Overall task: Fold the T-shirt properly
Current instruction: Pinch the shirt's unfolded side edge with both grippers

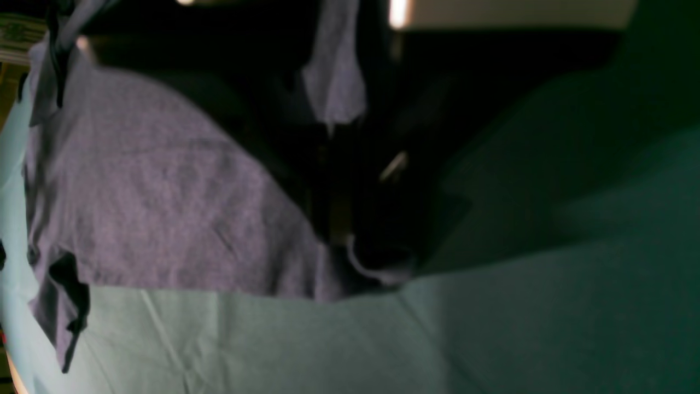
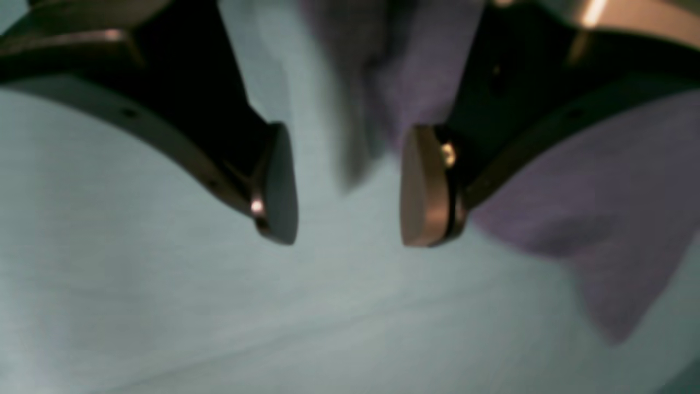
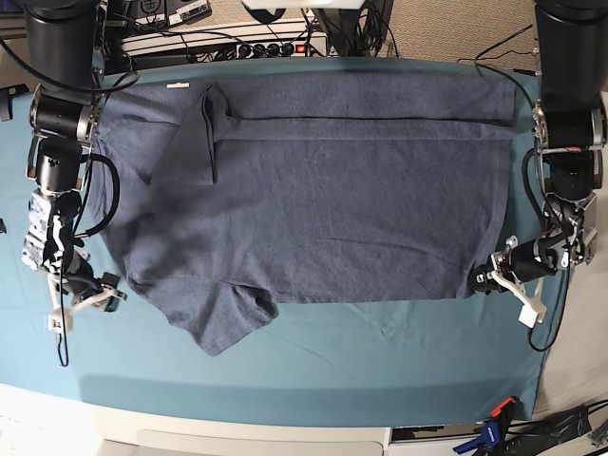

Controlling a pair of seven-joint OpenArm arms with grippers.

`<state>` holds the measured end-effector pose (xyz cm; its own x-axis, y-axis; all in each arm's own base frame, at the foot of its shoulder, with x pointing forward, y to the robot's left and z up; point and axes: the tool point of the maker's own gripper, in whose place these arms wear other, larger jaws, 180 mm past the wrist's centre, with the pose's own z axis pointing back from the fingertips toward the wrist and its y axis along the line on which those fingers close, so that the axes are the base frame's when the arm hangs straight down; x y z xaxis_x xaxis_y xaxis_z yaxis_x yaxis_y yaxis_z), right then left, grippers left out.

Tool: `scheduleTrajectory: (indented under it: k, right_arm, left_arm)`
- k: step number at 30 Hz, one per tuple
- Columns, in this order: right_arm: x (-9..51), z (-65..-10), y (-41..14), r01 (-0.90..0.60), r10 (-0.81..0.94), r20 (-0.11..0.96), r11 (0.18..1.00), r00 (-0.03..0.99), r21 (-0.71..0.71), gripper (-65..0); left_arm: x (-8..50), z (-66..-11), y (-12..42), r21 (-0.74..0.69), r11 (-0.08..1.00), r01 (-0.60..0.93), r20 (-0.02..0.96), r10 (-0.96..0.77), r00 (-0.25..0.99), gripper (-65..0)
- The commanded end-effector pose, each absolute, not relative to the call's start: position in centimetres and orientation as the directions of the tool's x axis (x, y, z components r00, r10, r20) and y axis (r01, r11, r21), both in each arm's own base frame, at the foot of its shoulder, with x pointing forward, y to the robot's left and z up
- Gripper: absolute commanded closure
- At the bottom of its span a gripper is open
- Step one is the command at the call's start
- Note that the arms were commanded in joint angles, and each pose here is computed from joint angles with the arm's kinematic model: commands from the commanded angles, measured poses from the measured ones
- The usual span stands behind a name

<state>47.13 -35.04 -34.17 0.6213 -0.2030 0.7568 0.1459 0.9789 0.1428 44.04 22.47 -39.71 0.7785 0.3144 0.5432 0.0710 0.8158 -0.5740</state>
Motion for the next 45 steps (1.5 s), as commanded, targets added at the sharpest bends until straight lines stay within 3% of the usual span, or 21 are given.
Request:
scheduleTrajectory:
  k: [1,10,19,28,45]
  right_arm:
    - [48.6,-31.5,-35.3,0.131,-0.21,0.796,0.978,0.567,0.165,-31.5]
    - [49.3,-32.1,-30.4,0.011,-0.224,0.782,0.963,0.581,0.268,-31.5]
    - [49.2,-32.6,-32.2,0.021,-0.089,0.801,0.995,0.592,0.095,-31.4]
    - [49.3,-32.5,-32.6,0.04,-0.092,0.809,0.996,0.58,0.085,-31.5]
    - [46.7,-36.8,-33.6,0.094,-0.069,0.757,0.996,0.65,0.01,-31.4]
  left_arm:
    - [45.7,-37.3,23.0,-0.574,0.812,0.103,0.593,0.325,0.737,0.0]
    - [45.7,-37.2,22.8,-0.574,0.81,0.12,0.598,0.314,0.738,0.0]
    - [45.7,-37.2,22.7,-0.575,0.809,0.122,0.597,0.313,0.738,0.0]
    - [45.6,-37.1,22.5,-0.575,0.806,0.14,0.604,0.304,0.737,0.0]
    - [45.8,-36.5,22.3,-0.603,0.785,0.144,0.604,0.331,0.725,0.0]
